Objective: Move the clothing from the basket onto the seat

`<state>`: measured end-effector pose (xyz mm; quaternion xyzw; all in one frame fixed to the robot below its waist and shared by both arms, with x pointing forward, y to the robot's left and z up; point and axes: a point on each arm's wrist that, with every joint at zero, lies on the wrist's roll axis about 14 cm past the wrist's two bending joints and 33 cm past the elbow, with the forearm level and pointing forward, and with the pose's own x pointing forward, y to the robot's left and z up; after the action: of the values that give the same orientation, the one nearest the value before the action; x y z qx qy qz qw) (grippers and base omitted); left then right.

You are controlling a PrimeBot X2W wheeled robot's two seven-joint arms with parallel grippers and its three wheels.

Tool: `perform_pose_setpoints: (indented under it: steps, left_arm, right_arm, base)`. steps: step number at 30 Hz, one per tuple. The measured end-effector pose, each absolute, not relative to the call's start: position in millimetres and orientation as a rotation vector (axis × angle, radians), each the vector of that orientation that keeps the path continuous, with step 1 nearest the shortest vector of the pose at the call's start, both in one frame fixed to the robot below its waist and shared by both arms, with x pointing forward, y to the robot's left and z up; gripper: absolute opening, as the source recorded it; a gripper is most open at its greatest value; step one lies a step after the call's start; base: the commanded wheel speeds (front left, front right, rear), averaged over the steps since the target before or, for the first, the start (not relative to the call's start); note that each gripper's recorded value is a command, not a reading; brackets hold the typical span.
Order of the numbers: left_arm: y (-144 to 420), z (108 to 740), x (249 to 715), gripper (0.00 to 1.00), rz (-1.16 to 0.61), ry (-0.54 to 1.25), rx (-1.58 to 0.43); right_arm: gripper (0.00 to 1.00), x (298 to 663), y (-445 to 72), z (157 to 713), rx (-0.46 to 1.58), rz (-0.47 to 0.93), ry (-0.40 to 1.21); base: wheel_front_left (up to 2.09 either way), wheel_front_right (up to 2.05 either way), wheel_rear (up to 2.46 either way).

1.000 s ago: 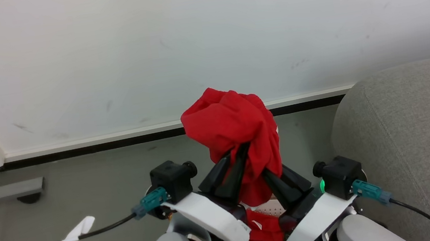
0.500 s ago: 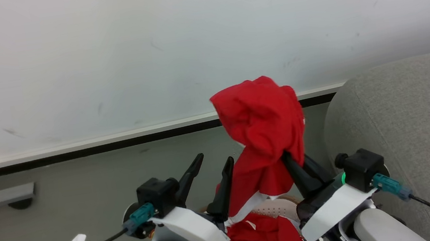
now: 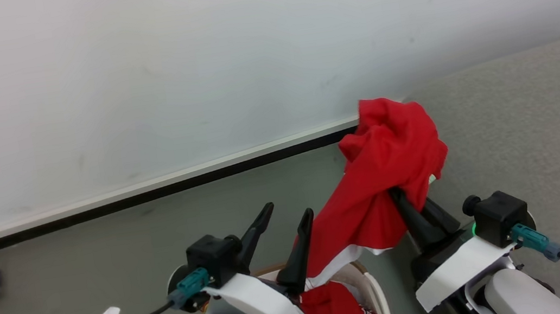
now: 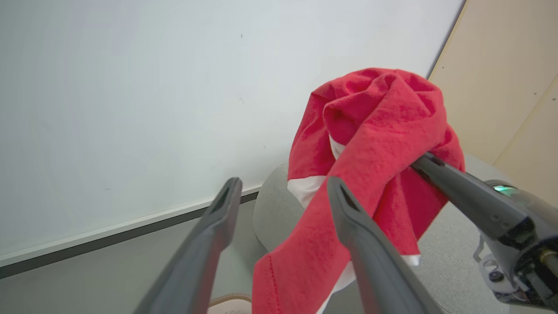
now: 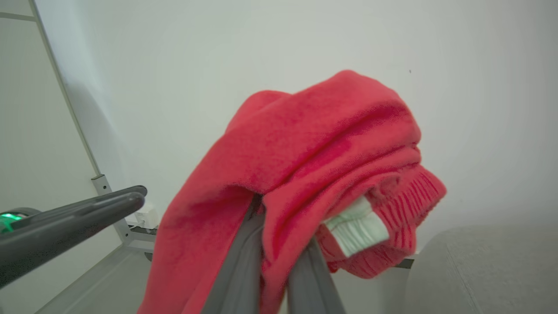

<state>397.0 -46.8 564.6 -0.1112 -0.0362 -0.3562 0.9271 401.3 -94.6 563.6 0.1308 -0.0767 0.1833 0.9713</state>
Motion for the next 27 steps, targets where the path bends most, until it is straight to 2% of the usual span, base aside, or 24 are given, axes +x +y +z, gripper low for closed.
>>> perform_pose_setpoints:
  steps: [16,27]
  left_arm:
    - [-117.9,564.8,373.4,1.0,-0.957,-0.046,-0.25]
    - [-125.5,556.9,372.8,1.0,-0.992,-0.019,-0.271]
  right_arm:
    - [0.0,369.7,-210.5,552.8,0.217,0.061,-0.169]
    - [0.0,371.6,-230.3,548.0,0.199,0.011,-0.159]
  base:
    - [0.0,0.0,0.0]
    - [0.0,0.0,0.0]
